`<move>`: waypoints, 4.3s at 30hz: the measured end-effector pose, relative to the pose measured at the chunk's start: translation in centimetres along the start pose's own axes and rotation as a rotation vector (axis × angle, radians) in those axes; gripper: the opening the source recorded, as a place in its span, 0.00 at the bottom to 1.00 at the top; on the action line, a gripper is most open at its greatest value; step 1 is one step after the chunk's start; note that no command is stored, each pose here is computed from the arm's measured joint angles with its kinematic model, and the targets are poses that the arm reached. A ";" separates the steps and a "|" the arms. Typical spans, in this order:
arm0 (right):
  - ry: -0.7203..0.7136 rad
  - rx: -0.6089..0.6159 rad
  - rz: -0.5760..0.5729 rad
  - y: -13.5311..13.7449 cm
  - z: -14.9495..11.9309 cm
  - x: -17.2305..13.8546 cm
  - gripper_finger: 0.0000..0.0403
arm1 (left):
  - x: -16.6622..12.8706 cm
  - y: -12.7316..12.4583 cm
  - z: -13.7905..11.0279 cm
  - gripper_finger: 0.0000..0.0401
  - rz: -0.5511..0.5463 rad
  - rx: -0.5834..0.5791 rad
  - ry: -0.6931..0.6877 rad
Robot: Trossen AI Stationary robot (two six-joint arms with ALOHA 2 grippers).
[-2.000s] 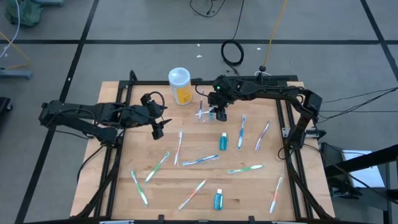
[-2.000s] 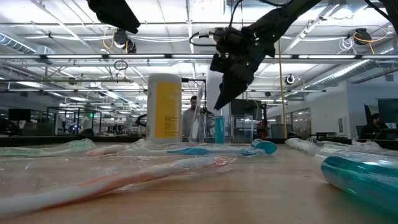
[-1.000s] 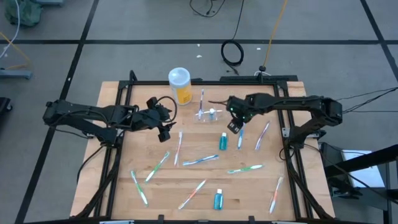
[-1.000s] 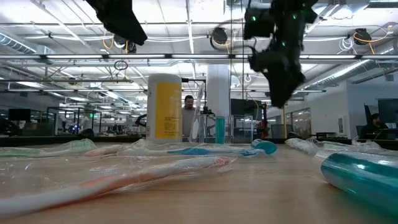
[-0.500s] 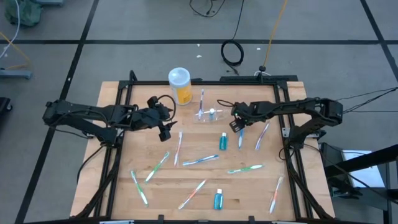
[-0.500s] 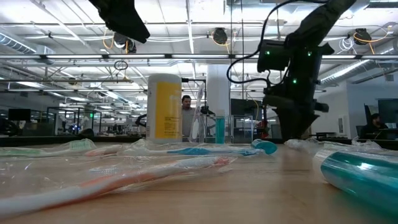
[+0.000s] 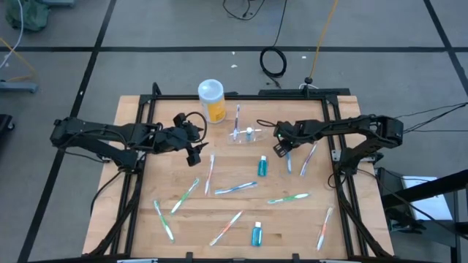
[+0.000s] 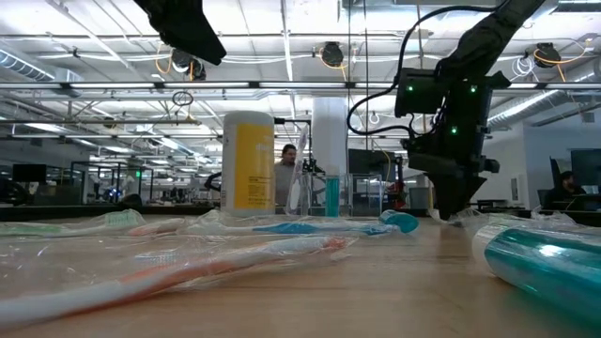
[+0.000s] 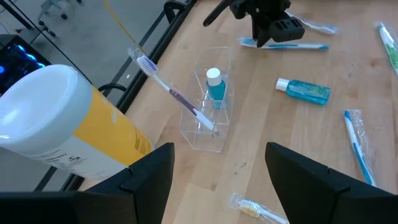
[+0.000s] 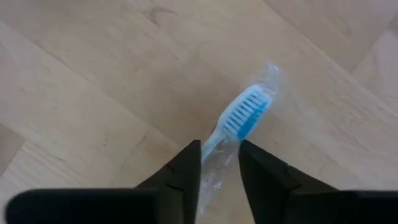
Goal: Pick & Place toothbrushing station
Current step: Put the top blue toothbrush into the transparent organizer, then put the top left green toothbrush into the transparent organizer
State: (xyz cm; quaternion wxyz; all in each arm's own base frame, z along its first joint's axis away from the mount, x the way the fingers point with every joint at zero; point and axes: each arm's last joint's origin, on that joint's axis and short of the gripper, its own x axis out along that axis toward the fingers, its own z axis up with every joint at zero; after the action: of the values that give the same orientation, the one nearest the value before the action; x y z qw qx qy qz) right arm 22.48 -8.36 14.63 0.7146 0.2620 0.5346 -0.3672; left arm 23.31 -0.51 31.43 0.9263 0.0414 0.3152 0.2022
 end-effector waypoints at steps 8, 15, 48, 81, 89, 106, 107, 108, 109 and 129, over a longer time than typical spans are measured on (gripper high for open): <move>-0.069 -0.133 0.039 0.1 0.5 -0.8 0.01 | 0.0 0.0 0.0 0.64 0.000 0.002 0.000; -0.353 -0.151 0.169 -0.1 1.6 -5.4 0.00 | 0.0 0.0 0.0 0.64 0.001 0.002 -0.001; -1.159 -0.314 0.082 2.6 7.9 -7.9 0.00 | 0.0 0.1 0.1 0.64 0.026 0.019 -0.009; -1.029 -0.240 -0.178 4.1 5.7 -6.9 0.00 | 0.0 0.1 0.1 0.64 0.025 0.018 -0.009; -1.016 -0.120 -0.123 4.1 4.3 -4.5 0.00 | 0.0 0.1 0.1 0.64 0.025 0.018 -0.009; -1.162 -0.257 -0.117 3.9 0.0 -2.7 0.00 | 0.0 0.1 0.1 0.64 0.024 0.016 -0.009; -1.171 -0.248 -0.114 3.9 0.1 -2.8 0.01 | 0.0 0.1 0.1 0.64 0.024 0.015 -0.009; -1.173 -0.247 -0.114 3.8 0.1 -2.8 0.02 | 0.0 0.1 0.1 0.64 0.024 0.015 -0.009; -1.172 -0.248 -0.116 3.8 0.1 -2.8 0.03 | 0.0 0.1 0.1 0.64 0.024 0.015 -0.009; -1.176 -0.273 -0.102 4.3 -0.3 -2.9 0.41 | 0.0 0.1 0.1 0.64 0.024 0.016 -0.010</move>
State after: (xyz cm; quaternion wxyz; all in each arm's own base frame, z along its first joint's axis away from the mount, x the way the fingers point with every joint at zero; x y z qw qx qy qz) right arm 25.30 -4.89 17.28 0.8990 -0.1049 0.1043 -0.4122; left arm 23.32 -0.46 31.54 0.9250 0.0536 0.3118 0.2106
